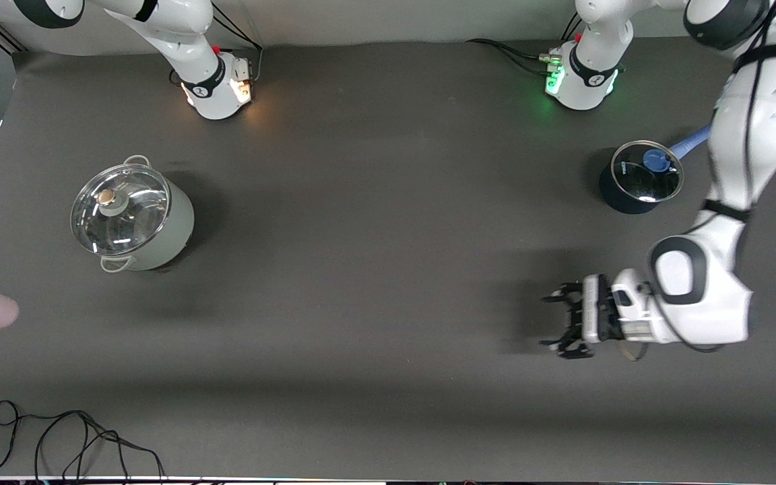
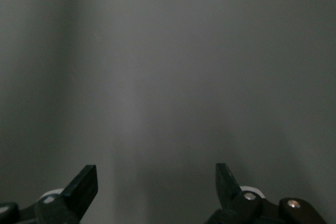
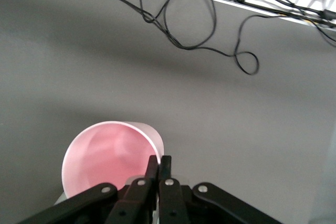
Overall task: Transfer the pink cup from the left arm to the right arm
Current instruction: 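Lower the cup with the right gripper while the left gripper returns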
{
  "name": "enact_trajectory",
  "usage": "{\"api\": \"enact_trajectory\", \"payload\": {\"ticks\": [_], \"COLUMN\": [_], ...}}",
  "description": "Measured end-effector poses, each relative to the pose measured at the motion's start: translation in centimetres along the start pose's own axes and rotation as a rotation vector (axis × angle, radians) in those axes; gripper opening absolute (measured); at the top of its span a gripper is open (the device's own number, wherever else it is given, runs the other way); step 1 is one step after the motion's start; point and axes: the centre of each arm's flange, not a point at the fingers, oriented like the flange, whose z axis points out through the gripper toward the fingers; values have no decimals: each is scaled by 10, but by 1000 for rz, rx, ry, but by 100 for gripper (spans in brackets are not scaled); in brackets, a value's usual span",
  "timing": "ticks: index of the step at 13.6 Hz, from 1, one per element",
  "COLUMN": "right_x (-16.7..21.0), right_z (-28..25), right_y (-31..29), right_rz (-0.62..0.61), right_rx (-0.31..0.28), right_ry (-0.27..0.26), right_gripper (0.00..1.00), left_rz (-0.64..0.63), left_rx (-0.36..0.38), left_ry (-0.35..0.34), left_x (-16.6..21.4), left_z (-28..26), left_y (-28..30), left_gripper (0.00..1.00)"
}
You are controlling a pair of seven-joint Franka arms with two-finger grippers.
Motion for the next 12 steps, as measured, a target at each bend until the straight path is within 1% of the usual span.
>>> {"api": "enact_trajectory", "payload": {"ticks": [1,2,3,4,5,6,8,9,10,12], "right_x": [4,6,9,13,16,19,23,26,28,27], "right_z": [23,45,63,81,96,108,130,145,163,199], "right_y": [-3,-6,-10,-14,-18,-21,-25,-30,-35,-44], "right_rz": [-11,-15,-14,-8,-1,3,7,4,4,10], "right_rx": [4,12,32,64,91,110,128,128,124,104], "right_ry": [-2,-4,-2,7,15,16,18,24,35,70], "right_gripper": [2,2,2,2,2,2,2,2,2,2], "left_rz": [-51,-109,-168,-228,-289,-351,-463,-524,-600,-771], "left_rx": [-39,-62,-66,-54,-28,15,127,171,210,293], "left_ry": [-84,-176,-272,-361,-434,-495,-616,-662,-683,-685], "left_x": [3,9,15,23,29,35,49,60,71,82], "left_z": [-33,-66,-99,-129,-156,-181,-228,-249,-267,-293], "left_y": [11,23,35,47,57,66,80,87,94,102], "left_gripper": [100,100,100,100,100,100,100,100,100,100]}}
